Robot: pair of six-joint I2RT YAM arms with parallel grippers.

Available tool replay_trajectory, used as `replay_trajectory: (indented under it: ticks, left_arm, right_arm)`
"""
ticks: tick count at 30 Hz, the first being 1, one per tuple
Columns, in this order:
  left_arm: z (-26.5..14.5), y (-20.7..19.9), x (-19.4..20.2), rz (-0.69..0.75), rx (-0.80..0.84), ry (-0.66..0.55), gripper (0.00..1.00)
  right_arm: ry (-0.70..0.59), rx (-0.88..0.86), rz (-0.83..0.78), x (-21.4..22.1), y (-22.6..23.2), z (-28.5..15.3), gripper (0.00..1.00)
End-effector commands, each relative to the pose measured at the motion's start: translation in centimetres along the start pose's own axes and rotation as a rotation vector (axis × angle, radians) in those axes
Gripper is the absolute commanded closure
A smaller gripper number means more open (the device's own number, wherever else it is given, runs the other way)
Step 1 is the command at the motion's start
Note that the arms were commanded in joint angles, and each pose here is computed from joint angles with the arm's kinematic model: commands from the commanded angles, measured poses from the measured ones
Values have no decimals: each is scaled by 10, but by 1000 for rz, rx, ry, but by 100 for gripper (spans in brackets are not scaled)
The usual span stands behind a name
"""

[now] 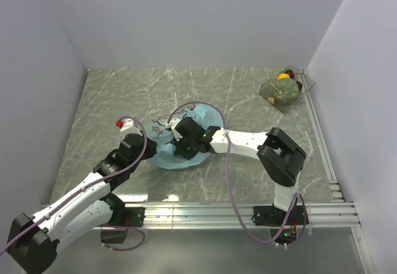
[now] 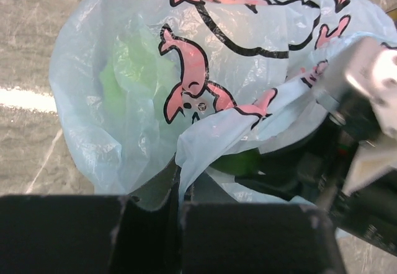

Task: Untie the knot of the plastic bag and take out the fruit

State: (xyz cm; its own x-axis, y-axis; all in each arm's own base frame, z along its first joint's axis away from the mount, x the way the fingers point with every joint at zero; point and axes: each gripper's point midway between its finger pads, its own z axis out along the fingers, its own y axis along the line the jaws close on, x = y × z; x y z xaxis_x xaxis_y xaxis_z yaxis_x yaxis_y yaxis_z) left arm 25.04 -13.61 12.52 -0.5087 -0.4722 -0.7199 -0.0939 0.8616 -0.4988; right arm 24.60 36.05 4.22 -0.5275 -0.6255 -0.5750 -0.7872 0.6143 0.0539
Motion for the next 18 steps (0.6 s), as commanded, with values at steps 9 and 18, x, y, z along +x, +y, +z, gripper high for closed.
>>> replay_trajectory:
  ticks: [9,18]
  left_arm:
    - [4,-8,-27,-6,0,-91,99]
    - [2,0,-41,-66,-16,-131,99]
  right_arm:
    - [-216,-55,9,-47,1,-45,100]
    - [-276,-86,34,-31,-9,-78,100]
